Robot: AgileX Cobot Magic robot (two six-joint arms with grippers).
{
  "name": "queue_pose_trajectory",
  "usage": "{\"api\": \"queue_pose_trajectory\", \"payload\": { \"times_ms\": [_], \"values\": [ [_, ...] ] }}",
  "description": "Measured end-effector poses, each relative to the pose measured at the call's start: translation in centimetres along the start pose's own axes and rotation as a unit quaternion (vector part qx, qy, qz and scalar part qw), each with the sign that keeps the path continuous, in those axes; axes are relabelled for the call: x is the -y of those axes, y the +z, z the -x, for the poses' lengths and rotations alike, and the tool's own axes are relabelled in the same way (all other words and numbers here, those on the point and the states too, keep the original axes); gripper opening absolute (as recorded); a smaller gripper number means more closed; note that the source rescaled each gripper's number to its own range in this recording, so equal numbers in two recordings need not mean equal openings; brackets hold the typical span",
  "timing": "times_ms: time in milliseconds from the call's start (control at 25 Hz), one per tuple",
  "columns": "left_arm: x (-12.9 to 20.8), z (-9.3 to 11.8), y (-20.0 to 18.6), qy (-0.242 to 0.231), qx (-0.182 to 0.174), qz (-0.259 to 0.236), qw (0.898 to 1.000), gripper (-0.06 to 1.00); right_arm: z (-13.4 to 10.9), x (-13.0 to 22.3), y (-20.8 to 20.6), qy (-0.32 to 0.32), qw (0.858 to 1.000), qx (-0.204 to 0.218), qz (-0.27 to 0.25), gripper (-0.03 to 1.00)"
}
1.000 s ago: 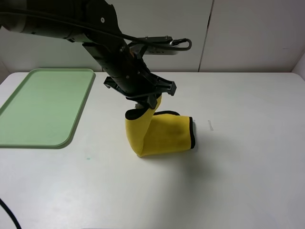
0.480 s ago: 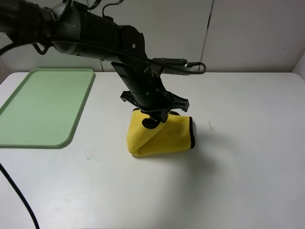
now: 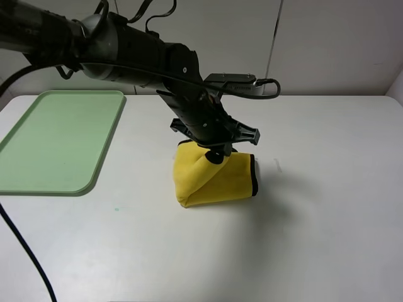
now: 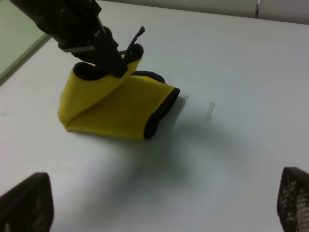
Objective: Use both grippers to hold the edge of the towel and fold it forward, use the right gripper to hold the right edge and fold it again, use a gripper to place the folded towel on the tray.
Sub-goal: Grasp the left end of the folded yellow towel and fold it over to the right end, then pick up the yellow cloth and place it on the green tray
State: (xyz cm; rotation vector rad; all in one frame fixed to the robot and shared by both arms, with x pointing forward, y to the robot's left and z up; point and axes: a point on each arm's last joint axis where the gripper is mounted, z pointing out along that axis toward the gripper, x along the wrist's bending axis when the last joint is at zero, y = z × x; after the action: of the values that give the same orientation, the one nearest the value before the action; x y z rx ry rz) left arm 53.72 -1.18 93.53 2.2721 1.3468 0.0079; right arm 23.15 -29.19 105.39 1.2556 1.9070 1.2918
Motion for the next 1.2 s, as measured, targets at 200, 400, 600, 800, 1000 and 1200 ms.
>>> {"api": "queue_pose_trajectory", "payload": {
  "times_ms": [200, 400, 600, 800, 1000, 1200],
  "values": [
    [0.1, 0.5, 0.0, -0.001, 0.007, 0.004, 1.000, 0.02, 0.0, 0.0, 0.0, 0.000, 1.000, 0.000, 0.000, 1.00],
    [0.0, 1.3, 0.1, 0.005, 0.013, 0.017, 1.000, 0.09, 0.0, 0.0, 0.0, 0.000, 1.000, 0.000, 0.000, 1.00],
    [0.3, 1.2, 1.3, 0.013, 0.011, 0.015, 1.000, 0.57, 0.0, 0.0, 0.0, 0.000, 1.000, 0.000, 0.000, 1.00],
    [0.3, 1.6, 1.9, 0.047, 0.015, 0.031, 0.998, 0.95, 0.0, 0.0, 0.0, 0.000, 1.000, 0.000, 0.000, 1.00],
    [0.3, 1.6, 1.9, 0.050, 0.016, 0.029, 0.998, 0.99, 0.0, 0.0, 0.0, 0.000, 1.000, 0.000, 0.000, 1.00],
    [0.0, 1.6, 0.0, 0.048, 0.019, 0.022, 0.998, 1.00, 0.0, 0.0, 0.0, 0.000, 1.000, 0.000, 0.000, 1.00]
  ]
}}
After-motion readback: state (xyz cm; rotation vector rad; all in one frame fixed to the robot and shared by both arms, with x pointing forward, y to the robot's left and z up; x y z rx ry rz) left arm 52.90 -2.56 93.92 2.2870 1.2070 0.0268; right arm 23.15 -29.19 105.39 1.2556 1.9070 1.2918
